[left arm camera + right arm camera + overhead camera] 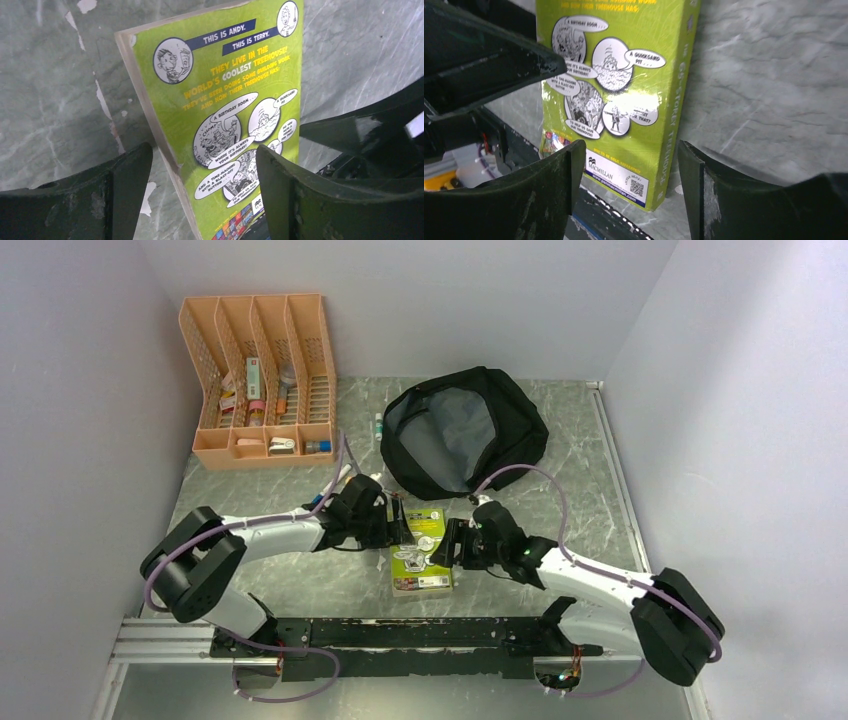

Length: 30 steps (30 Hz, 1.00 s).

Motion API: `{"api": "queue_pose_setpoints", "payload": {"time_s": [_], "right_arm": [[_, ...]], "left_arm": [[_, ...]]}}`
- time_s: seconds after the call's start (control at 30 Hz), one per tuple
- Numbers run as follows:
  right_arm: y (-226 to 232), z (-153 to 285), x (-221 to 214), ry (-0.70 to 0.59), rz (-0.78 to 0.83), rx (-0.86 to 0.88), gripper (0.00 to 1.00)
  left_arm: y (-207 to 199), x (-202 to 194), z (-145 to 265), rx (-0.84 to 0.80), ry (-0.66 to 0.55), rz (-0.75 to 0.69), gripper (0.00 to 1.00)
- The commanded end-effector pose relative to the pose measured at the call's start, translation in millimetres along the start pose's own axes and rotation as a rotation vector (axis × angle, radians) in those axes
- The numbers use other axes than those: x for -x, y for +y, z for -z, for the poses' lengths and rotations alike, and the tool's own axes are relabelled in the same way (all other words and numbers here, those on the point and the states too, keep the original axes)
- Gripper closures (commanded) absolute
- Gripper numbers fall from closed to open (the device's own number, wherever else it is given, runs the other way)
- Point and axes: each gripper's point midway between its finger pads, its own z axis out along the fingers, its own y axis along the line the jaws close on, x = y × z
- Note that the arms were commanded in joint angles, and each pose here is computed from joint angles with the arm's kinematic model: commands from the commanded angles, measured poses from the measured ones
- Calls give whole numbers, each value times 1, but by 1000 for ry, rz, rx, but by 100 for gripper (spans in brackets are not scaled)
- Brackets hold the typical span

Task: Pack the student bag
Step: Adjust the book at the center of the board, then pick up the book from the center of the board.

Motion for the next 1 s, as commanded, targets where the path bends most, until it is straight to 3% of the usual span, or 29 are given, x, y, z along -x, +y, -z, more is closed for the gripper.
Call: {"api": "queue_pose_setpoints", "payload": {"time_s": [0.0,0.17,0.33,0.57,0.77,0.83,0.87,0.97], "right_arm": [[-14,9,20,-94,4,-121,28],[-15,14,25,-133,2,-121,27],[-14,8,21,-121,-24,-106,27],[-14,3,19,-111,-38,-98,27],[-17,2,17,-107,-46,-108,27],[-19,2,15,-101,-52,-114,27],[-20,1,14,-99,-56,-119,27],[-25,0,12,-97,-76,-138,26]], "left_arm": [[27,-18,8,114,44,-11,20],[33,-37,16,69,69,1,25],[20,-44,16,-43,80,-5,38],[29,-60,9,-42,131,4,50],[47,-80,6,-23,165,43,69],[53,-87,6,-21,170,62,89],[56,-90,6,-14,170,73,94],[61,-95,5,-20,165,106,95]]}}
